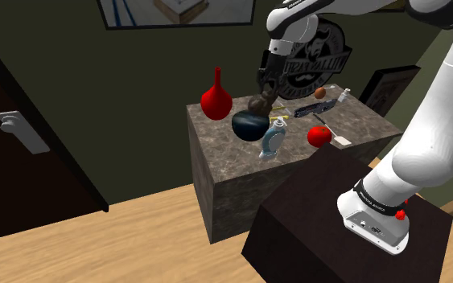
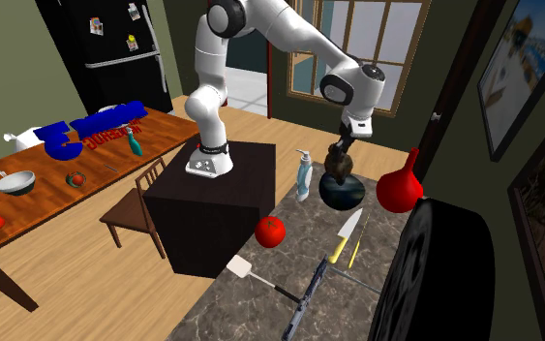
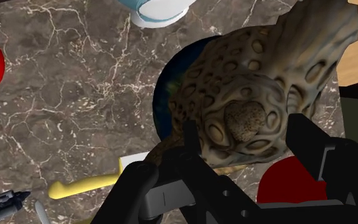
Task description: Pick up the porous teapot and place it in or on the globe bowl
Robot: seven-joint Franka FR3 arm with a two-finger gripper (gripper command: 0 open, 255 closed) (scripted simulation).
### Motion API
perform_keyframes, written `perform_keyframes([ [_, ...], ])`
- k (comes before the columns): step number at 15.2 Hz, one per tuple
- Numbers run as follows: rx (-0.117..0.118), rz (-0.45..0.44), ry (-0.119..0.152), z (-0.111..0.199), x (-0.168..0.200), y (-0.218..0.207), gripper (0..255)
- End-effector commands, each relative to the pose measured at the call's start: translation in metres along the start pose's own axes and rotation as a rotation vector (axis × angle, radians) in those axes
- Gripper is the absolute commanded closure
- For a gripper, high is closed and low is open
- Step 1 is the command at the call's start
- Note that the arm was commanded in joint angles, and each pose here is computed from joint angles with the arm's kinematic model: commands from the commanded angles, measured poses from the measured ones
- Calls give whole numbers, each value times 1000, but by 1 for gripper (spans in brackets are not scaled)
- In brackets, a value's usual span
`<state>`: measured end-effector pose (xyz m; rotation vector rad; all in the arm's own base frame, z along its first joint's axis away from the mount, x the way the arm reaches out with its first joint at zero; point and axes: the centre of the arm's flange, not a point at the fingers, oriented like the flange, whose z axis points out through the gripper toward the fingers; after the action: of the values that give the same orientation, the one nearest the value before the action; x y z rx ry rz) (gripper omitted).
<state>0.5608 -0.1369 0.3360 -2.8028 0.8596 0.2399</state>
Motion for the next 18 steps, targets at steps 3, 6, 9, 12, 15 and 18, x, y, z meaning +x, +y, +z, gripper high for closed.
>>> perform_keyframes([
  [3,1,0,2,11,4,1,255],
  [6,1,0,2,11,4,1,255],
  [9,1,0,2,11,4,1,255],
  [12,1,0,2,11,4,1,0],
  [15,1,0,2,11,4,1,0],
  [18,1,0,2,-29,4,1,0],
])
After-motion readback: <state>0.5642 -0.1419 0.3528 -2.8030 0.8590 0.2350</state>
